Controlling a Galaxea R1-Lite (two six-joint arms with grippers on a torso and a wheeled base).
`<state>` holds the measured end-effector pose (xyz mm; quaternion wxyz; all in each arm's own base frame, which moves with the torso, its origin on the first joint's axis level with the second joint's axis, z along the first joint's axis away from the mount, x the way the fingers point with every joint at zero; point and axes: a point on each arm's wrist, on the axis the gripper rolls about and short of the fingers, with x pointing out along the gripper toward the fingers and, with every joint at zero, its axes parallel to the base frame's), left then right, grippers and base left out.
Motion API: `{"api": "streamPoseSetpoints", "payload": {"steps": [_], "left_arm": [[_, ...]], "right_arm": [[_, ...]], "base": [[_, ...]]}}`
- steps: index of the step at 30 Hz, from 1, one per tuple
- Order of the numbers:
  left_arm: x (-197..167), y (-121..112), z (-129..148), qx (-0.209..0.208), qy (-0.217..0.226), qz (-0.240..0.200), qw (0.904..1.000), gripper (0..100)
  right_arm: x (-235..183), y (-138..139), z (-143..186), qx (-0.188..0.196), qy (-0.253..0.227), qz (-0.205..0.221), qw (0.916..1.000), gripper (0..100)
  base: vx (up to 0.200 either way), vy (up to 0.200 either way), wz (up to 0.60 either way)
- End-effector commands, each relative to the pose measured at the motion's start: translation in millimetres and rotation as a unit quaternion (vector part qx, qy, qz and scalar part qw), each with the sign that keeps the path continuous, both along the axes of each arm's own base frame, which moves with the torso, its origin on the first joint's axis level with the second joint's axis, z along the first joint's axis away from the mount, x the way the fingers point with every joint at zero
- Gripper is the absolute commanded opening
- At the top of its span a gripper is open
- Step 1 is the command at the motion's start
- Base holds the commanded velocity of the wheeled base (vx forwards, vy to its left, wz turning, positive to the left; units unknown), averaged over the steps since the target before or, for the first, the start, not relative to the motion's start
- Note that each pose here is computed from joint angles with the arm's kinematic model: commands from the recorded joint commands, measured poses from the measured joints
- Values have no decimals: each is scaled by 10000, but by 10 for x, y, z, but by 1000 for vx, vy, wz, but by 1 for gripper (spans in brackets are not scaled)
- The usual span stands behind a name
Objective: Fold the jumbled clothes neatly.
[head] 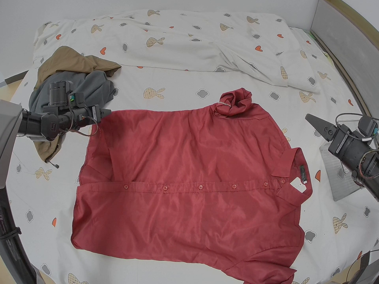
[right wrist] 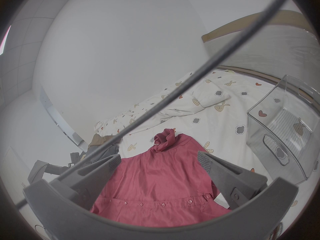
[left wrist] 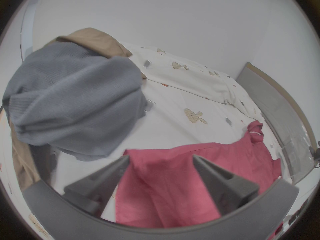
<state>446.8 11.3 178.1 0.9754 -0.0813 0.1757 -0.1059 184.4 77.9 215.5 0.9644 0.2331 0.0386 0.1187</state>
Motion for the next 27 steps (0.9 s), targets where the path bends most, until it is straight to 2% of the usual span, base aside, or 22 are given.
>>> {"api": "streamPoseSetpoints", "payload": {"steps": [1,3,7,10,12,13,16,21,27], "left_arm": [[-50,162,95,147,-230,368,9989,100],[-70,251,133,282,-501,651,9962,100],[-229,276,143,276,-627,711,9951,100],[-390,222,34,178,-323,404,9985,100],[-397,214,27,170,-309,375,9987,100],[-478,177,-88,-2,-41,-12,10000,100],[-509,132,-219,-264,335,-397,9983,100],[-454,101,-295,-663,500,-715,9940,100],[-352,19,-421,-698,625,-837,9921,100]], "right_arm": [[-2,0,-3,-1,3,2,10000,100],[-2,0,-3,-8,1,2,10000,100],[-2,0,-3,-8,1,2,10000,100],[-2,0,-3,-8,1,2,10000,100],[-2,0,-3,-8,1,2,10000,100],[-2,0,-3,-8,1,2,10000,100],[-6,1,0,-5,-6,10,10000,100],[-8,-3,3,-2,-13,2,10000,100],[-1,3,-10,-14,15,10,10000,100]], "base": [[0,0,0],[0,0,0],[0,0,0],[0,0,0],[0,0,0],[0,0,0],[0,0,0],[0,0,0],[0,0,0]]}}
